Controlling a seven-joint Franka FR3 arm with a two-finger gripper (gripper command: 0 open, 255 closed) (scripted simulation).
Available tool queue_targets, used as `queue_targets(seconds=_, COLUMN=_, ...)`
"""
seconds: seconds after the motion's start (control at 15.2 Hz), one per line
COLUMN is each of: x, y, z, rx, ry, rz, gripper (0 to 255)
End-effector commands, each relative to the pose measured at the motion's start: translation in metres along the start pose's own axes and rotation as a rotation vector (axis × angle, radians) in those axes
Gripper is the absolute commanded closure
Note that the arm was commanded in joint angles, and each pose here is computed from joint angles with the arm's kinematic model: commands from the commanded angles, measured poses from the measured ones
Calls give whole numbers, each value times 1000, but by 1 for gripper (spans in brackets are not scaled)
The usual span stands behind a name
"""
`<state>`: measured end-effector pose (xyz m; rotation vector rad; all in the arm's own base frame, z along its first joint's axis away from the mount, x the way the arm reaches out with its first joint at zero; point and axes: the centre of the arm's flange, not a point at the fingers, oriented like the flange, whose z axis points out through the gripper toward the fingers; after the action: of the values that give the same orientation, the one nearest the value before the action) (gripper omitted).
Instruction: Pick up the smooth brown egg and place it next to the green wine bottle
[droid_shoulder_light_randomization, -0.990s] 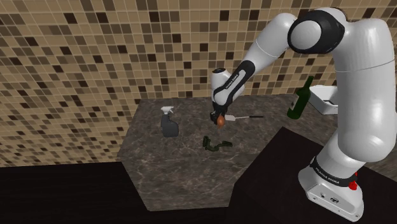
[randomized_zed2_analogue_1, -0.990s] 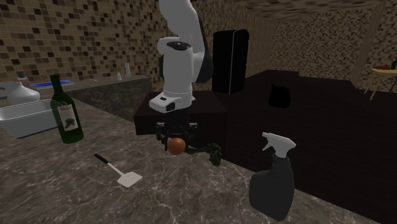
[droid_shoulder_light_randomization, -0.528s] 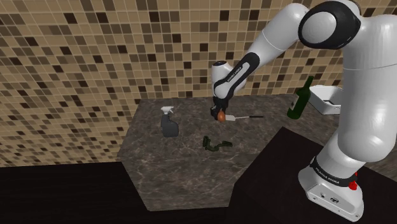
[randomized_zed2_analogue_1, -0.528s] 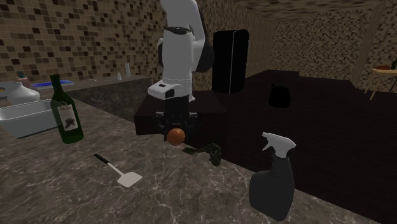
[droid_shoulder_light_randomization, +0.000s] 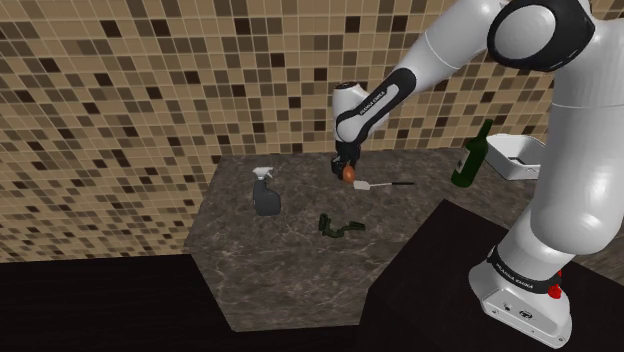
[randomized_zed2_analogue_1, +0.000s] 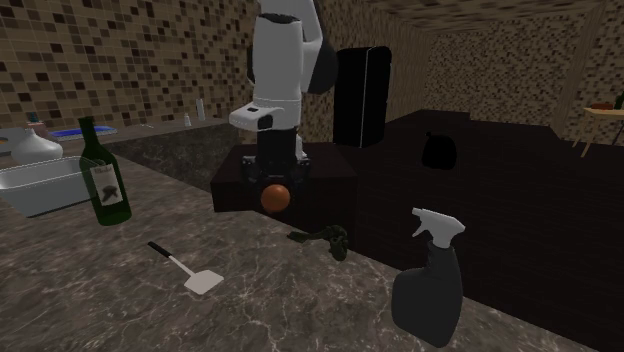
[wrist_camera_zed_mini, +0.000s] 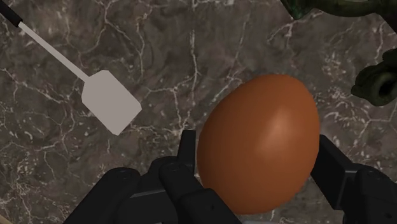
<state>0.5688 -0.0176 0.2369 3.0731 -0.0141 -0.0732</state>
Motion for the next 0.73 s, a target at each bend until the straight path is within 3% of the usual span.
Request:
queue_targets(seconds=0.0, x=-1, y=0, z=-10, rx=0, ry=0, rz=0, gripper=255)
queue_targets(seconds=0.66, x=-3, y=4, z=-63, rx=0, ry=0, rz=0, gripper=255)
